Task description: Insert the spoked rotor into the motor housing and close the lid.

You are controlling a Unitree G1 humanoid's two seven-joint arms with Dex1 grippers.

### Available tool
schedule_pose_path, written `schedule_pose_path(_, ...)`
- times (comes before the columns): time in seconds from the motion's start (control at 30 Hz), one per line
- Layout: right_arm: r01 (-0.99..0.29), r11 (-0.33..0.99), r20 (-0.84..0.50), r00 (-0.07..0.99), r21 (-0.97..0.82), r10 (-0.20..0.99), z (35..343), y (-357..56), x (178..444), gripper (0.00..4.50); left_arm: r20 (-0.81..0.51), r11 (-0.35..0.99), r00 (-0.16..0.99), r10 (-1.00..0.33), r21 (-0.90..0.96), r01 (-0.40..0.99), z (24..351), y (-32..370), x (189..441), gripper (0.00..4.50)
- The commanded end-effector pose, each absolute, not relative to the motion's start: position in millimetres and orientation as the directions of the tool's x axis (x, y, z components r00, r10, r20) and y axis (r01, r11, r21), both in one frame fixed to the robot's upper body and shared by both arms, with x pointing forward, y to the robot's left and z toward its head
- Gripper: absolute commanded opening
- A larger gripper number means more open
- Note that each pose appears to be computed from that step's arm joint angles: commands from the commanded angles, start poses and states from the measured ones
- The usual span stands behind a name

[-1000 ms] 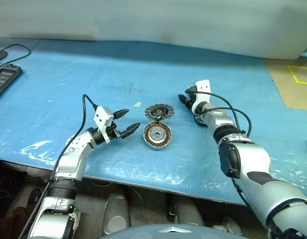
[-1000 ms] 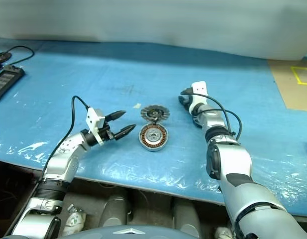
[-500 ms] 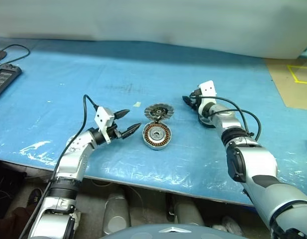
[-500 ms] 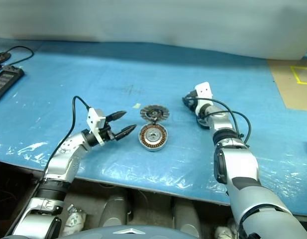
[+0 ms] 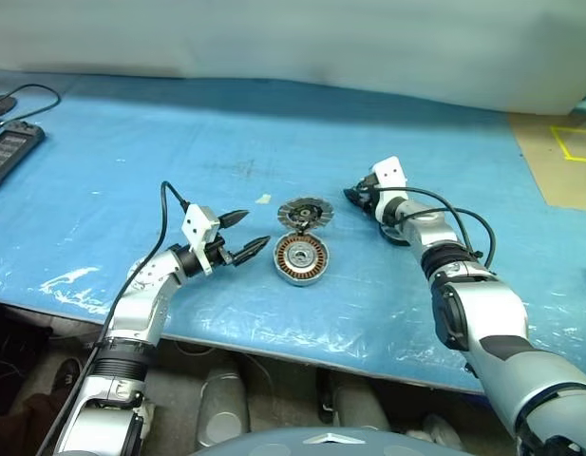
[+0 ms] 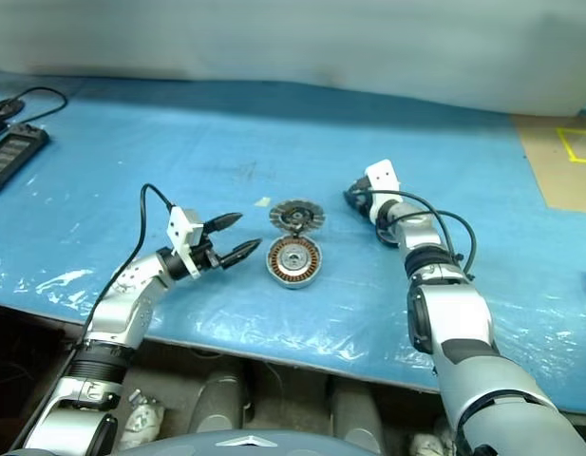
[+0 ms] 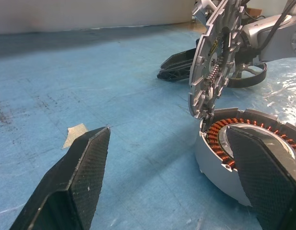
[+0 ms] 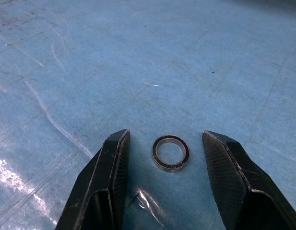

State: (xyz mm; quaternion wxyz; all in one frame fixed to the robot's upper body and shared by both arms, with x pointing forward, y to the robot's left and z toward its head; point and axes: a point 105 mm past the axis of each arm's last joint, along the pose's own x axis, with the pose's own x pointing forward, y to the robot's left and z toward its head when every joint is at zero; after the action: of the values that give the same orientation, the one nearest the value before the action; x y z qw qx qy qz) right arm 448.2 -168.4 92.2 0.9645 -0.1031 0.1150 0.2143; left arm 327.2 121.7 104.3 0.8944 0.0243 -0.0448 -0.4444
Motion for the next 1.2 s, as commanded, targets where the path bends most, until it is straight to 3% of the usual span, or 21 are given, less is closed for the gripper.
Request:
schedule_pose_path(0.03,-0.422,0.897,-0.341,0.868,-0.128,0.360,74.7,-177.0,442.6,2.49,0.071,0.593,0.589,-0.805,0.110,0.798,109.4,119.7,325.9,4.09)
schedule_pose_path(0.1,-0.431,0.894,-0.370,0.855,-0.119,0.363,69.4,-176.8,440.4,2.49,0.071,0.593,0.589,-0.805,0.111,0.797,109.3,119.2,325.9,4.09)
schedule_pose_path(0.2,-0.439,0.891,-0.402,0.841,-0.118,0.361,61.7,-178.4,436.9,1.92,0.072,0.595,0.591,-0.804,0.112,0.796,109.3,119.0,326.3,4.09)
schedule_pose_path(0.33,-0.438,0.890,-0.430,0.833,-0.127,0.349,55.4,-183.5,433.4,0.62,0.072,0.595,0.591,-0.803,0.114,0.795,109.7,119.2,326.3,4.09)
schedule_pose_path(0.5,-0.427,0.893,-0.372,0.860,-0.145,0.350,67.0,-188.7,436.4,0.62,0.081,0.586,0.580,-0.810,0.113,0.802,111.4,117.7,325.8,4.09)
schedule_pose_path(0.67,-0.450,0.880,-0.083,0.893,-0.152,0.442,121.8,-183.1,442.0,0.62,0.097,0.563,0.554,-0.827,0.126,0.817,116.8,117.1,324.0,4.09)
schedule_pose_path(0.83,-0.544,0.824,0.108,0.820,-0.157,0.562,161.0,-179.5,426.2,0.62,0.081,0.492,0.486,-0.870,0.112,0.863,113.7,109.7,316.4,4.09)
schedule_pose_path(1.0,-0.690,0.704,0.132,0.692,-0.171,0.710,179.1,-178.8,391.3,0.62,0.062,0.443,0.439,-0.896,0.109,0.890,110.1,107.2,310.4,4.09)
schedule_pose_path(1.2,-0.874,0.445,-0.095,0.469,-0.197,0.878,160.6,-161.3,331.6,0.62,0.062,0.425,0.420,-0.905,0.112,0.898,110.1,107.9,307.9,4.09)
